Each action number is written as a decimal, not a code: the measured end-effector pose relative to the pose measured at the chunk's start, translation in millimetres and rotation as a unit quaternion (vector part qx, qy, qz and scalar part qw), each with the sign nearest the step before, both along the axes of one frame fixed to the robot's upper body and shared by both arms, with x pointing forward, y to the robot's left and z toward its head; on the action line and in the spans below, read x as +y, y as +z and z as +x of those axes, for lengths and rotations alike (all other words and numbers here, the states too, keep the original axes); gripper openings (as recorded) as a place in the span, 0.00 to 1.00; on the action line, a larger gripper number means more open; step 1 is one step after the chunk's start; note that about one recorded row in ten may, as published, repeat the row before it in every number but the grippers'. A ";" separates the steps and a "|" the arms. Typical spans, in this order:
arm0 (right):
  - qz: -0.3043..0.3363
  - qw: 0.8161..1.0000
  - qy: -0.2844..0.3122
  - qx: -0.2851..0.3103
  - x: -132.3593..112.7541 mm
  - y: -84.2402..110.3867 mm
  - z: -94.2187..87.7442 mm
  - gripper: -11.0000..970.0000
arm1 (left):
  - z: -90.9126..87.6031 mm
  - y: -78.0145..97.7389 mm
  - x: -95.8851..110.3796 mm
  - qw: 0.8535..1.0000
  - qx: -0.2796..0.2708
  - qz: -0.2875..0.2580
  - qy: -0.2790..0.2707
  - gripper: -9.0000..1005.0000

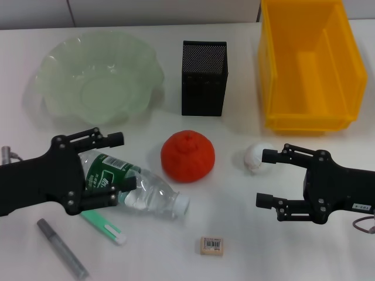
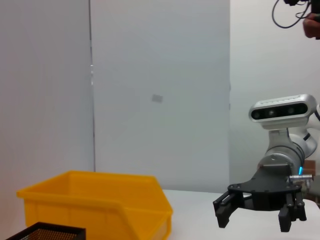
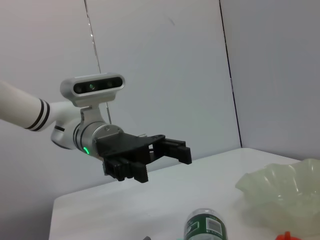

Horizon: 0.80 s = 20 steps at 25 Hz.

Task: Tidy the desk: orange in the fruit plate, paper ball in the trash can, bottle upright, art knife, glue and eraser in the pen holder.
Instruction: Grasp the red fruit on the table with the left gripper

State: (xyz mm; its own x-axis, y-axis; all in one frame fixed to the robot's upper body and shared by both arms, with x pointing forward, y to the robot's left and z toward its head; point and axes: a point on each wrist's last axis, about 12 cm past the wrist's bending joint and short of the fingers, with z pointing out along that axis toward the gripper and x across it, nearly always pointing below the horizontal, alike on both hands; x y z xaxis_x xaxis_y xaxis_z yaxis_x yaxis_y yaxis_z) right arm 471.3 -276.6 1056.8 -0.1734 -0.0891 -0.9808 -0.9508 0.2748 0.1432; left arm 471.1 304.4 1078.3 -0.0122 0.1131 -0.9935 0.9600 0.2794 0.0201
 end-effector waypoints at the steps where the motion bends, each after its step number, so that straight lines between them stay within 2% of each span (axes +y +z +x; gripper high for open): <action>1: 0.000 1.000 0.000 0.000 -0.1 -0.1 -0.1 0.87 | 2.0 0.6 -2.0 1.000 -0.001 0.000 -0.004 0.75; 9: 0.000 1.000 0.000 0.000 0.0 -0.2 -0.2 0.86 | 8.9 2.3 -8.5 1.000 -0.005 -0.002 -0.010 0.72; 11: 0.000 1.000 -0.001 0.002 -0.4 -0.8 -0.9 0.86 | 15.0 2.6 -15.5 1.000 -0.011 -0.004 -0.014 0.72; 15: 0.001 1.000 -0.009 0.011 -3.9 -4.3 -6.8 0.85 | 38.2 0.9 -37.7 1.000 -0.016 0.005 -0.017 0.71; 20: 0.000 0.999 -0.030 0.023 -14.0 -10.1 -18.6 0.85 | 69.1 -3.5 -67.9 0.998 -0.007 0.061 -0.021 0.69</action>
